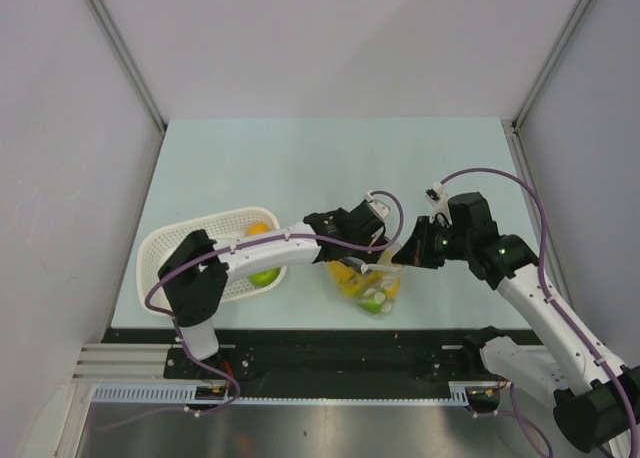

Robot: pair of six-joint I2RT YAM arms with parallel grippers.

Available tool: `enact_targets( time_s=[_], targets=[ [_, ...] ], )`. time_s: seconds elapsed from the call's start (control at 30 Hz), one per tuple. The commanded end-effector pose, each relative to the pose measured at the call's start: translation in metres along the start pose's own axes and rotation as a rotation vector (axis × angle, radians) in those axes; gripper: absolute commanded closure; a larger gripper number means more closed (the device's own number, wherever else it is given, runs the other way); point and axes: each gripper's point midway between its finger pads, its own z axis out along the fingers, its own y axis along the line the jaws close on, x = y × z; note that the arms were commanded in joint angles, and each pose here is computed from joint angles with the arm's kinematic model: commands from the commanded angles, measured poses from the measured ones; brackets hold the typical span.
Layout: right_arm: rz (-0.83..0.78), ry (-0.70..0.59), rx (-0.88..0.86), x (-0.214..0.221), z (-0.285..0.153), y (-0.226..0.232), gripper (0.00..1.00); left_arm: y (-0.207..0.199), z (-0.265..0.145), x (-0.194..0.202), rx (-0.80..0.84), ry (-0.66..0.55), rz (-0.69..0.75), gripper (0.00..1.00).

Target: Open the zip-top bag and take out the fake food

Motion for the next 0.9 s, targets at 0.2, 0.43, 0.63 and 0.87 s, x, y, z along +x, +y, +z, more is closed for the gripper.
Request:
enact_targets(
  time_s=[0.2, 0.43, 0.63, 0.87],
  targets=[
    [-0.034, 0.015, 0.008, -0.003, 0.005, -0.004, 1.0, 0.022, 0.015, 0.05, -0.06, 0.118, 0.107, 0.01],
    [-0.038, 0.019, 0.006, -0.009, 0.009, -0.004, 1.0, 0.021, 0.02, 0.043, -0.066, 0.114, 0.145, 0.22],
    [-0.044, 0.011, 0.015, -0.012, 0.009, -0.005, 1.0, 0.015, -0.012, 0.004, -0.025, 0.013, 0.111, 0.49],
    [-0.054, 0.004, 0.023, -0.013, 0.008, -0.006, 1.0, 0.008, -0.043, -0.013, 0.042, -0.056, 0.079, 0.77]
  ],
)
